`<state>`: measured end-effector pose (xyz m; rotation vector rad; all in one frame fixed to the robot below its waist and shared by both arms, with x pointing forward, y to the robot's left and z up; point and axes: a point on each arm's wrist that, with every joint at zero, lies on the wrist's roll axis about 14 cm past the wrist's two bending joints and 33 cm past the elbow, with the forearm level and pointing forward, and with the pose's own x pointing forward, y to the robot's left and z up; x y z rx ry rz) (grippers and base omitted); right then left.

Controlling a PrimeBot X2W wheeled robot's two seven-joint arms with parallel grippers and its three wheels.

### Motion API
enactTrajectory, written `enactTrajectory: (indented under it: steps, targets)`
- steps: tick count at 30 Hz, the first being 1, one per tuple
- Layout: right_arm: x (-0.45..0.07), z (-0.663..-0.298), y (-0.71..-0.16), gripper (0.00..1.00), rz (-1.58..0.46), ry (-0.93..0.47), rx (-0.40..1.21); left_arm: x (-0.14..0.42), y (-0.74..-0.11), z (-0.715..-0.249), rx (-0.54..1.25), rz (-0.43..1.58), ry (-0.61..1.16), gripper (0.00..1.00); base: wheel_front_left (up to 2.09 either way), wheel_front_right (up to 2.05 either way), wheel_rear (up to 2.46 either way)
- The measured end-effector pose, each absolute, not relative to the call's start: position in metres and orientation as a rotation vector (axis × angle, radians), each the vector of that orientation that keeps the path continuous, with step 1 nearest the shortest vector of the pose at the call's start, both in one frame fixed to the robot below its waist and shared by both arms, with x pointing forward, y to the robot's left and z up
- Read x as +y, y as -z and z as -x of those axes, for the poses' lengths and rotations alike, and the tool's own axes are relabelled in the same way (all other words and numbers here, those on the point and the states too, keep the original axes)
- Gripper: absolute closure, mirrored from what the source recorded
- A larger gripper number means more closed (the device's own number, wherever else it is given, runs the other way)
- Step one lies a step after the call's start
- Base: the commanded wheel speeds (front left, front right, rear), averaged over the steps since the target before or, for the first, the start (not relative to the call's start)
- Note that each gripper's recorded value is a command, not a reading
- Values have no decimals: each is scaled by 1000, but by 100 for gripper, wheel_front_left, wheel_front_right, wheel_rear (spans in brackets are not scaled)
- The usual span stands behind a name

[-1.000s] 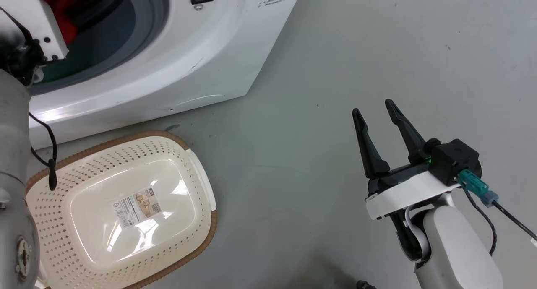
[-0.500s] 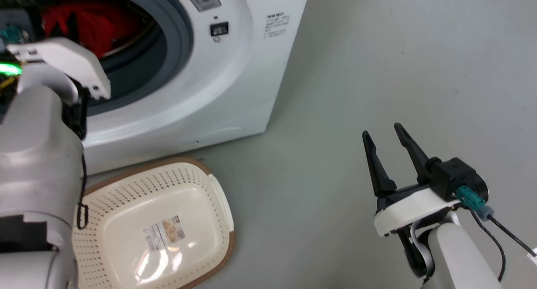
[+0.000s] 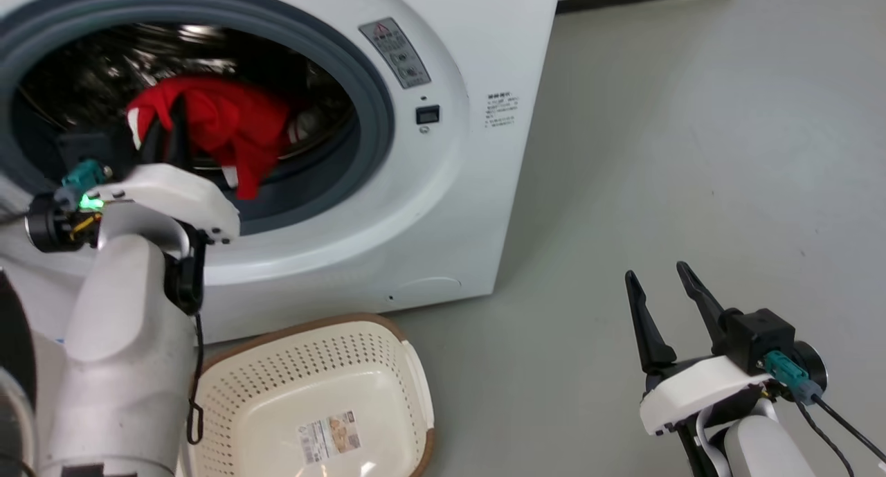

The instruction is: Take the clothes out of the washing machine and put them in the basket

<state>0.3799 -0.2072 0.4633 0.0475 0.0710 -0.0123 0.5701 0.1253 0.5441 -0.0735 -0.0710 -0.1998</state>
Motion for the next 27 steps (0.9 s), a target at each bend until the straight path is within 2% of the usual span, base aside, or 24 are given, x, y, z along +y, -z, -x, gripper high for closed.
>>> enactTrajectory:
  steps: [18,23,27]
  targets:
    - [-185,-371,-480,0,-46,-50,44,126,-619,-450,-398,166,214,100,0,0,0]
    - [-179,-376,-480,0,-39,-69,50,130,-611,-422,-379,170,205,100,0,0,0]
    - [-170,-382,-477,0,-39,-97,63,126,-559,-395,-188,186,197,100,0,0,0]
